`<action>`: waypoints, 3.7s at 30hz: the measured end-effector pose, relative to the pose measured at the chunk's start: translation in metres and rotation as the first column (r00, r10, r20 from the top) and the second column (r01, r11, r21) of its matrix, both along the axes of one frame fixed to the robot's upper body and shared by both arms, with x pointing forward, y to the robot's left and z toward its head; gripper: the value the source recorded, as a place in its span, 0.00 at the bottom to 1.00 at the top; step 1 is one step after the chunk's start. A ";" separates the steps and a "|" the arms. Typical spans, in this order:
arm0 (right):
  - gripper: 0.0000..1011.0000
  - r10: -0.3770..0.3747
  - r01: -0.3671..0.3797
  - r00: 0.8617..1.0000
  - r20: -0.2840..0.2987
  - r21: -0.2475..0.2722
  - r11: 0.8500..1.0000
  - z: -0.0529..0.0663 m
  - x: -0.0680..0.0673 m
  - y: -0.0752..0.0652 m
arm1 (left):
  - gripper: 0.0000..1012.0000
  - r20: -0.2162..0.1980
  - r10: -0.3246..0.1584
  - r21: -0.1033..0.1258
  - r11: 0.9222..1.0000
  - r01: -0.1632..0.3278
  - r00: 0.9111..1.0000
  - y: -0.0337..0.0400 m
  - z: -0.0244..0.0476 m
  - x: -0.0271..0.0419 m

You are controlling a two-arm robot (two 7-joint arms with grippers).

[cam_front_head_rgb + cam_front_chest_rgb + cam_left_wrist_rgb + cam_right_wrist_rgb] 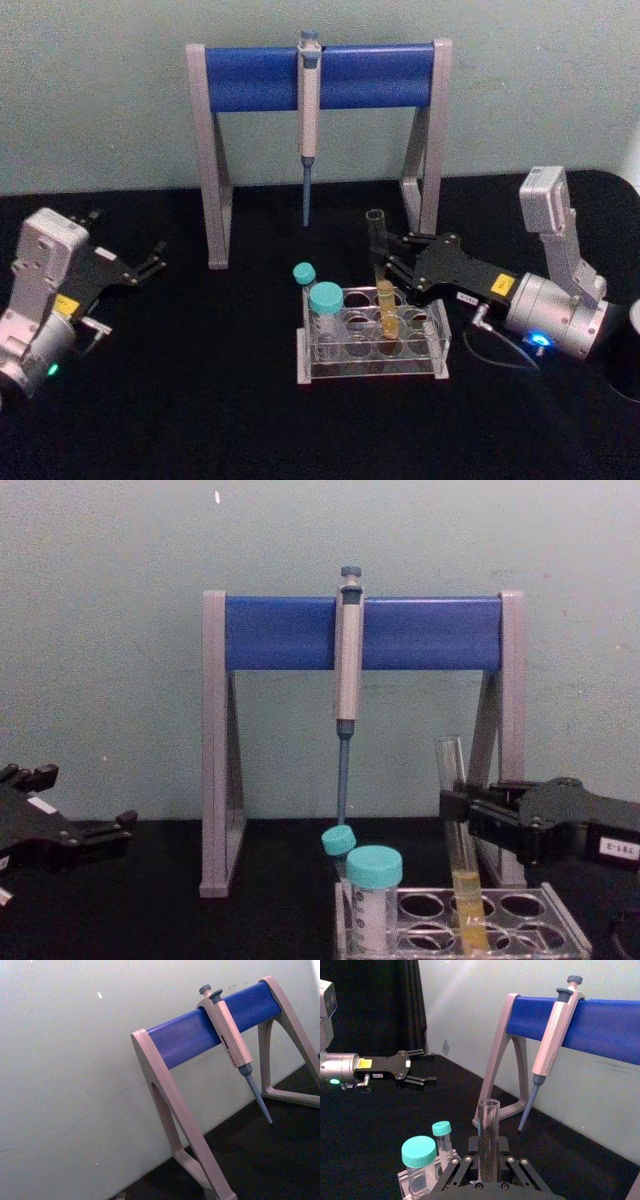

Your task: Pick up the test tube from the test tube rack, shake it, then place it back into the test tube rack.

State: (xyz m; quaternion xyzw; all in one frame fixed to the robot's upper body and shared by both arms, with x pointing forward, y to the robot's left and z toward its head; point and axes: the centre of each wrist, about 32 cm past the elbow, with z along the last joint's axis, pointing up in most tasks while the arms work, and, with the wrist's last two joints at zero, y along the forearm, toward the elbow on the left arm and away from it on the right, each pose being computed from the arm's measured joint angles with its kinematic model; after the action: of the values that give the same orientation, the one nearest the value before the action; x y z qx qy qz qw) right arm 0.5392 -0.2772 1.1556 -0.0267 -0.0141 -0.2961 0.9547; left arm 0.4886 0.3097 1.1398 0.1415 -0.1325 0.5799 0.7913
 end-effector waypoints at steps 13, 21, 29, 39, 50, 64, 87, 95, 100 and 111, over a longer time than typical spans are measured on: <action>0.29 0.000 0.000 1.000 0.001 0.001 1.000 0.000 0.000 0.000 | 0.99 0.000 0.000 0.000 1.000 0.000 1.000 0.0000 0.0000 0.0000; 0.55 0.001 -0.001 1.000 0.002 0.001 1.000 0.000 0.000 0.000 | 0.99 0.000 0.000 0.000 1.000 0.000 1.000 0.0000 0.0000 0.0000; 0.78 0.001 -0.001 1.000 0.002 0.002 1.000 0.000 0.000 0.000 | 0.99 0.000 0.000 0.000 1.000 0.000 1.000 0.0000 0.0000 0.0000; 0.99 0.000 0.000 1.000 0.006 0.004 1.000 0.000 0.000 0.000 | 0.99 0.000 0.000 0.000 1.000 0.000 1.000 0.0000 0.0000 0.0000; 0.99 -0.059 0.048 0.994 0.097 0.104 0.993 0.013 -0.012 -0.007 | 0.99 0.000 0.000 0.000 1.000 0.000 1.000 0.0000 0.0000 0.0000; 0.99 -0.546 0.548 0.800 0.247 0.068 0.834 0.022 -0.044 -0.007 | 0.99 0.000 0.000 0.000 1.000 0.000 1.000 0.0000 0.0000 0.0000; 0.99 -0.639 0.661 0.750 0.171 -0.165 0.732 -0.014 -0.056 0.008 | 0.99 0.000 0.000 0.000 1.000 0.000 1.000 0.0000 0.0000 0.0000; 0.99 -0.637 0.660 0.751 0.172 -0.166 0.733 -0.014 -0.056 0.008 | 0.99 0.000 0.000 0.000 1.000 0.000 1.000 0.0000 0.0000 0.0000; 0.99 -0.637 0.660 0.751 0.173 -0.166 0.733 -0.014 -0.056 0.008 | 0.99 0.000 0.000 0.000 1.000 0.000 1.000 0.0000 0.0000 0.0000; 0.99 -0.636 0.660 0.751 0.175 -0.166 0.733 -0.014 -0.056 0.008 | 0.99 0.000 0.000 0.000 1.000 0.000 1.000 0.0000 0.0000 0.0000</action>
State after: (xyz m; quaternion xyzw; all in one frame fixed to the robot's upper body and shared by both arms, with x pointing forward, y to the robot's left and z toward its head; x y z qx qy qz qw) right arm 0.4836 -0.2688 1.1418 -0.1181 -0.0869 -0.6079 0.7804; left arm 0.4886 0.3097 1.1398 0.1415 -0.1324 0.5799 0.7913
